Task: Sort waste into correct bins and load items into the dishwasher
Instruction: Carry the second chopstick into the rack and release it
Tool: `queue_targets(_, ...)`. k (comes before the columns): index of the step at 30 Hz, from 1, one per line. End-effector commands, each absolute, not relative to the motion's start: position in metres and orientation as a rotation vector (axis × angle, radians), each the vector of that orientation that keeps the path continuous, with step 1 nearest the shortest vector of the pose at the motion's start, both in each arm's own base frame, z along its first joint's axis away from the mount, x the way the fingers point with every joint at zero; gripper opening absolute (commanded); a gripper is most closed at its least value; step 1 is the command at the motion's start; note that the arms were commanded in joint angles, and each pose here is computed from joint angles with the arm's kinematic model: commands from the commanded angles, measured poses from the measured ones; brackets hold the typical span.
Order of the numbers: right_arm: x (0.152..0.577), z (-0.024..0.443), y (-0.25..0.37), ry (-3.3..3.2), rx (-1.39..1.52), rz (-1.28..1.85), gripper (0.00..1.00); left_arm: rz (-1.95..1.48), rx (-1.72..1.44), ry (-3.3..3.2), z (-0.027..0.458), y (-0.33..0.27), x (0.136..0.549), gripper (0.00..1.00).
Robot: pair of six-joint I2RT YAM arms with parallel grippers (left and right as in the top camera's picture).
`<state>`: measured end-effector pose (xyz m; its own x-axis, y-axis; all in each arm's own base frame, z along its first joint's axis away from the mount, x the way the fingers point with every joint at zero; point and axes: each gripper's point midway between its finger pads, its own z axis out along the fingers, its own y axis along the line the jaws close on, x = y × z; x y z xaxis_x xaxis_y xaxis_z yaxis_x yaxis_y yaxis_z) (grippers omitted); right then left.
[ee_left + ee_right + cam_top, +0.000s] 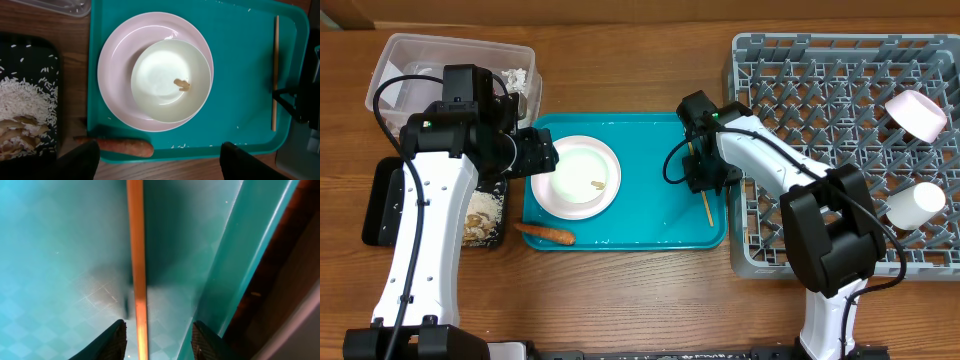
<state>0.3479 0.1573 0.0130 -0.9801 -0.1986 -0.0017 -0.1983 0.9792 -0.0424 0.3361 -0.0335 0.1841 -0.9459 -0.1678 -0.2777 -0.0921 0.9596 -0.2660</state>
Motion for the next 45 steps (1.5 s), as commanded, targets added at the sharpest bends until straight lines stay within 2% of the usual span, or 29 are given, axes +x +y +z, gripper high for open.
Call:
queue_targets(1, 0.340, -0.005, 0.130, 3.157, -0.200, -0.268, 0.45, -0.358, -0.186, 2.796, 0.188, -0.036, 0.338, 0.79)
queue_targets(24, 0.332, -0.007, 0.165, 3.147, -0.410, -0.129, 0.45, -0.357, -0.186, 2.796, 0.188, -0.035, 0.338, 0.79)
queue_targets(28, 0.323, -0.007, 0.181, 3.185, -0.449, 0.026, 0.44, -0.357, -0.186, 2.797, 0.188, -0.035, 0.338, 0.79)
queue_targets(30, 0.319, -0.007, 0.189, 3.196, -0.475, 0.106, 0.41, -0.357, -0.186, 2.797, 0.188, -0.035, 0.338, 0.79)
queue_targets(31, 0.318, -0.007, 0.190, 3.200, -0.474, 0.124, 0.36, -0.357, -0.187, 2.798, 0.188, -0.035, 0.338, 0.79)
queue_targets(32, 0.318, -0.006, 0.190, 3.202, -0.467, 0.125, 0.27, -0.357, -0.187, 2.798, 0.188, -0.035, 0.337, 0.79)
queue_targets(35, 0.317, -0.006, 0.193, 3.208, -0.463, 0.147, 0.15, -0.357, -0.187, 2.799, 0.188, -0.035, 0.337, 0.79)
queue_targets(38, 0.315, -0.006, 0.193, 3.215, -0.463, 0.157, 0.10, -0.357, -0.187, 2.798, 0.188, -0.035, 0.337, 0.79)
queue_targets(40, 0.314, -0.006, 0.193, 3.219, -0.462, 0.156, 0.04, -0.357, -0.187, 2.798, 0.188, -0.035, 0.338, 0.79)
queue_targets(45, 0.313, 0.000, 0.194, 3.232, -0.406, 0.169, 0.04, -0.357, -0.187, 2.800, 0.188, -0.035, 0.337, 0.79)
